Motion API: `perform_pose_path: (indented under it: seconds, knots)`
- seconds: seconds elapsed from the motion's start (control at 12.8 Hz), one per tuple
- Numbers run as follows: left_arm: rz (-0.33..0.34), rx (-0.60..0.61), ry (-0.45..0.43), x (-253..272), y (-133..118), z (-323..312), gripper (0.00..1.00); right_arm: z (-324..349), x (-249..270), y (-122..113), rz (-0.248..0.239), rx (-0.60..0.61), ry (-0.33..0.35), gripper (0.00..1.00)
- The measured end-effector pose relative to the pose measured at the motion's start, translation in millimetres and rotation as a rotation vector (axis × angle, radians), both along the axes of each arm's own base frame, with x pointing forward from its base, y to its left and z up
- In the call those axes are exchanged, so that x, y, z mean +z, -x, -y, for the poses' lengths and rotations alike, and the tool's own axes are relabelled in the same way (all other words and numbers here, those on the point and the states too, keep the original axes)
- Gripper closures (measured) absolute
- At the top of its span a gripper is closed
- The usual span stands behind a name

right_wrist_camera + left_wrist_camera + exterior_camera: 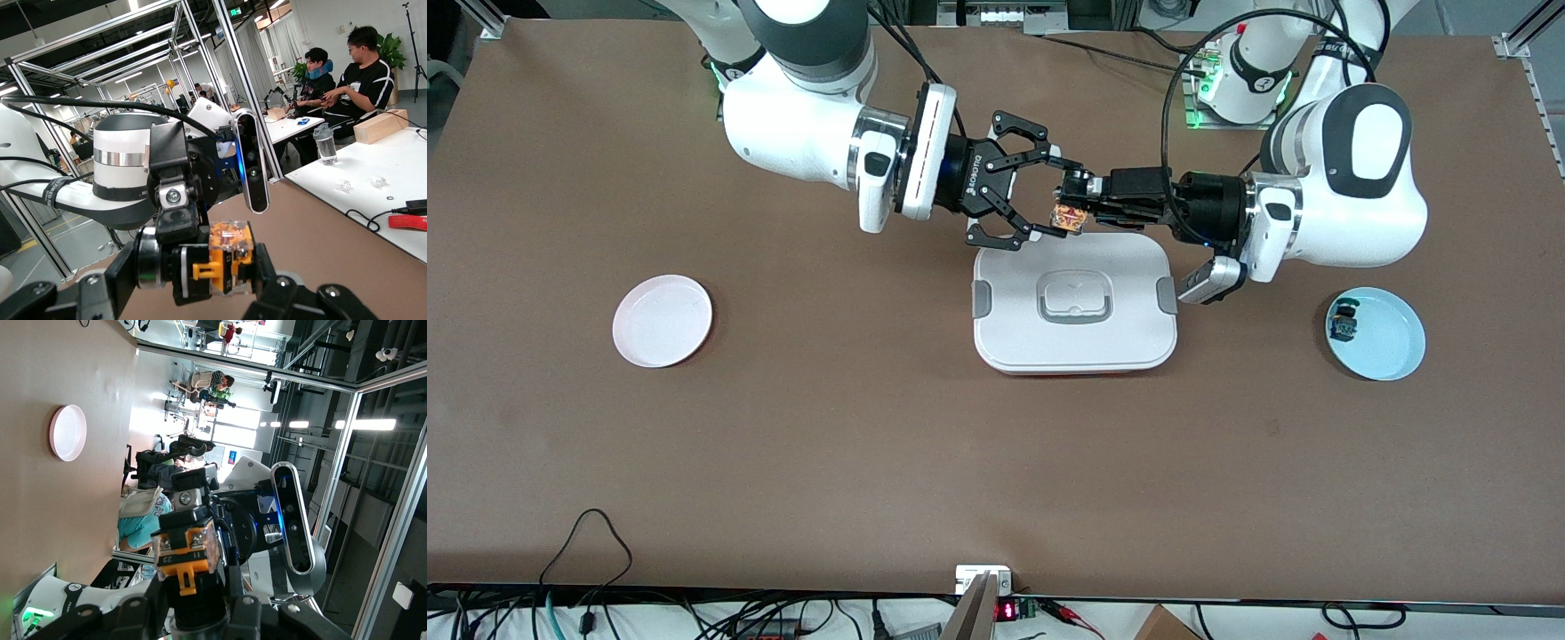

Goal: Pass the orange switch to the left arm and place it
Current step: 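Grasp the orange switch with the left gripper and open the right gripper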

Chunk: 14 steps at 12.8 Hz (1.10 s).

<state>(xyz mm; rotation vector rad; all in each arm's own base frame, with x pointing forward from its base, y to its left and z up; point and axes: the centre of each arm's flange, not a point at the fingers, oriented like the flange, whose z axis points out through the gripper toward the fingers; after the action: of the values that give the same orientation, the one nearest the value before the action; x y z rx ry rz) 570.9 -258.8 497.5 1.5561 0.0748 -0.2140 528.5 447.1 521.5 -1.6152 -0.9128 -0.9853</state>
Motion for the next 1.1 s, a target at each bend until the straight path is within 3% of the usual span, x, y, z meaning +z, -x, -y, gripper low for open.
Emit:
perform_pose_path:
  seconds: [0.39,0.63,0.7,0.86,1.1]
  knots:
    - [0.000,0.000,0.000,0.0,0.0,0.0,0.61,-0.2,0.1,0.1,0.003,-0.001,0.001,0.28]
    - [0.015,-0.001,0.002,0.1,0.6,1.3,0.66,4.0,2.3,-4.2,-0.039,-0.022,-0.009,0.01]
    - [0.016,0.003,0.000,0.0,0.0,1.0,0.66,6.9,5.3,-7.4,-0.049,-0.031,-0.016,0.01]
    - [0.017,0.005,-0.001,-0.1,-0.2,0.9,0.66,26.7,22.2,-25.6,-0.046,-0.026,-0.054,0.00]
    - [0.029,-0.002,-0.018,-0.6,-0.2,-1.4,0.66,99.4,38.7,-68.8,-0.007,0.074,-0.084,0.00]
